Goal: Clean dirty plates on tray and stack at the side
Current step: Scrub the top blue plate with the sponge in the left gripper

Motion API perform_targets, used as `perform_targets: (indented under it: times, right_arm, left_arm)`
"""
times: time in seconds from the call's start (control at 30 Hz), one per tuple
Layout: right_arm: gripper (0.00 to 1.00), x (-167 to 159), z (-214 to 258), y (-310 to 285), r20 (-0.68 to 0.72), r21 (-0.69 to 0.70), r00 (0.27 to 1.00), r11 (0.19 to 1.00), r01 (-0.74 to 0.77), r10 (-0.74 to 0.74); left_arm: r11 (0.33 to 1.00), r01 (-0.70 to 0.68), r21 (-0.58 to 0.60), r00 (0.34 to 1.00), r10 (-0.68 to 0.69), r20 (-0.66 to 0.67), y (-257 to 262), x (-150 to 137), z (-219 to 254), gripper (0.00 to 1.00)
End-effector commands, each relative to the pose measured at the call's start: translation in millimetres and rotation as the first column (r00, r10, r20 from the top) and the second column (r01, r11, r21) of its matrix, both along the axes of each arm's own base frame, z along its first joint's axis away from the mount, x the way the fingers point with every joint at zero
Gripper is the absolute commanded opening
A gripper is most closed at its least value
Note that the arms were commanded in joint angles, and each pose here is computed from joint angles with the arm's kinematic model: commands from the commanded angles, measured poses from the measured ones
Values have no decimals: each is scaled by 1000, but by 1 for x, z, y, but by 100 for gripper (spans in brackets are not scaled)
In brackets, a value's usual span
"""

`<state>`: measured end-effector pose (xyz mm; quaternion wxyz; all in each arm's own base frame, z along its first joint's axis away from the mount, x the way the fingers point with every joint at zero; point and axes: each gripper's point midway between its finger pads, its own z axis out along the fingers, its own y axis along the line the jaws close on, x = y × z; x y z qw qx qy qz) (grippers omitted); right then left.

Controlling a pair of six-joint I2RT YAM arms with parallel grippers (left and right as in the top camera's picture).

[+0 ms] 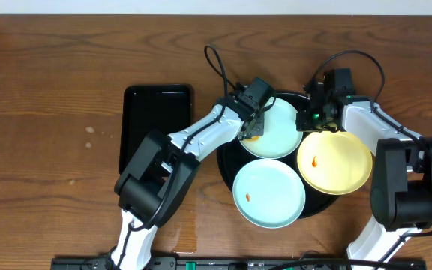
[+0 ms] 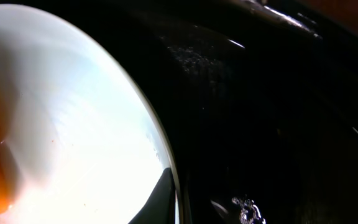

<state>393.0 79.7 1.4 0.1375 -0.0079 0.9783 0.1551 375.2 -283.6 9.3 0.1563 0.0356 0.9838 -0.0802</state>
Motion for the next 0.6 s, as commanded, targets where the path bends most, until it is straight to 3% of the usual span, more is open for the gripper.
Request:
perform_targets:
  times: [0.0,0.57]
  right_arm:
    - [1,-20,-28,-21,-97,-132,991,988,74,-87]
    - [1,-16,-17,-33,-58,-195,992,976,100,-113]
  left_arm:
    - [987,-27,161,1000,27,1,33,4,-14,7]
    - [987,-36,158,999,36,7,30,15,75,8]
